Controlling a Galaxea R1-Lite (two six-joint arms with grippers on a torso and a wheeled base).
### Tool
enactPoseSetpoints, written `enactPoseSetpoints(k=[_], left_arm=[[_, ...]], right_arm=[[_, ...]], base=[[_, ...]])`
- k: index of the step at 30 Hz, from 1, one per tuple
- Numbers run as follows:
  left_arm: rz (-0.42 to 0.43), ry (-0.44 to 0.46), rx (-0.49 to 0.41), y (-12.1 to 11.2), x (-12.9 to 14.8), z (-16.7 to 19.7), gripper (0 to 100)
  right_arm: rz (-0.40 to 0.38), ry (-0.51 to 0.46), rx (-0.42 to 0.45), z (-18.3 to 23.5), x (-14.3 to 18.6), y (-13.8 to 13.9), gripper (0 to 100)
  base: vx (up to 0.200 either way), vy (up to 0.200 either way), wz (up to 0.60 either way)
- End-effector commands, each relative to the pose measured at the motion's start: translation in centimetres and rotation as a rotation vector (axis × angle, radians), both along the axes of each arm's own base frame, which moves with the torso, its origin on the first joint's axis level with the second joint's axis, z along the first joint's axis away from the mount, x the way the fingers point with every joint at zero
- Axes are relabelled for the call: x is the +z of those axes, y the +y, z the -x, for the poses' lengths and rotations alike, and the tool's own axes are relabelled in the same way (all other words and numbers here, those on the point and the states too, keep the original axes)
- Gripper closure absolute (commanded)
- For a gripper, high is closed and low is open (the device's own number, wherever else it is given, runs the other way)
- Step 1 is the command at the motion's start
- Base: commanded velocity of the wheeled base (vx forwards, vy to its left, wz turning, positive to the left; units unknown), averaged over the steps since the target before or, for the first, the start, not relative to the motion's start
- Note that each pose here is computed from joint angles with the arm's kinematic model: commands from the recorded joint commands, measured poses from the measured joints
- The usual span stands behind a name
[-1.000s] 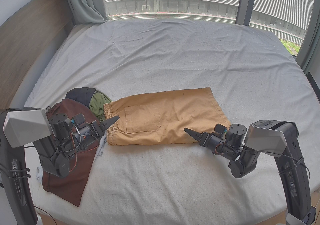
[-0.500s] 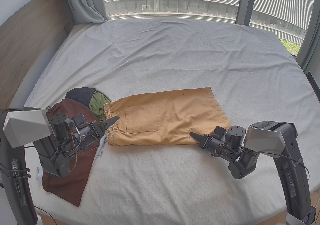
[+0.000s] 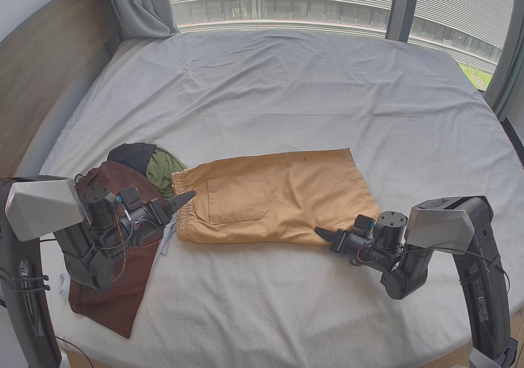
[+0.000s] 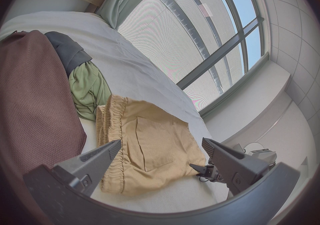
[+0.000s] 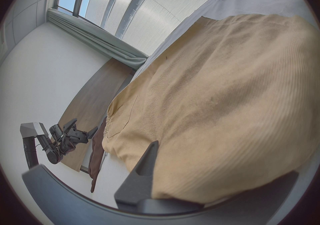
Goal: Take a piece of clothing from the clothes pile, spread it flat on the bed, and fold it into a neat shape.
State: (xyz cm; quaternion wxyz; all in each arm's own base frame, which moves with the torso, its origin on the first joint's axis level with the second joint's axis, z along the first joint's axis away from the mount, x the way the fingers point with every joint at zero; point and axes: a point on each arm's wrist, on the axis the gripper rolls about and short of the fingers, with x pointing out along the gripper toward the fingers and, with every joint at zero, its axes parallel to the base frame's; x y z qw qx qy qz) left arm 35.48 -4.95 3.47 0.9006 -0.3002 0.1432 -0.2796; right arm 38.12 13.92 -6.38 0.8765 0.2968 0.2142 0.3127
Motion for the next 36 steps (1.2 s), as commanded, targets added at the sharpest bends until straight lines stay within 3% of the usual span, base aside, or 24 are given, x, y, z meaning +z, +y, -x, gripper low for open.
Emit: enactPoseSetpoints(k=[1,9,15,19,36], left_arm=[[-0.003,-0.008,0.011,0.0,0.0,-0.3,0],[-0.004,0.011,0.004,-0.1,-0.2,0.2,0],[-0.002,0.001,-0.013,-0.6,0.2,0.4,0],[0.005,-0.016,-0.017,-0.6,1.0,0.6,0],[0.003,-0.025,-0.044,-1.3,1.5,1.1,0]], right_arm=[[0.018,-0.001,0.002,1.0,1.1,-0.4,100],[0.066,0.049,0.009,3.9,2.3,-1.4,100],[0.166,0.113,0.018,7.7,2.6,-3.0,100],[0.212,0.158,-0.021,9.5,2.6,-3.5,100],[0.249,0.212,-0.018,11.0,2.1,-4.1,100]], base=[[0.000,0.000,0.00],[0.000,0.000,0.00],[0.000,0.000,0.00],[0.000,0.000,0.00],[0.000,0.000,0.00]])
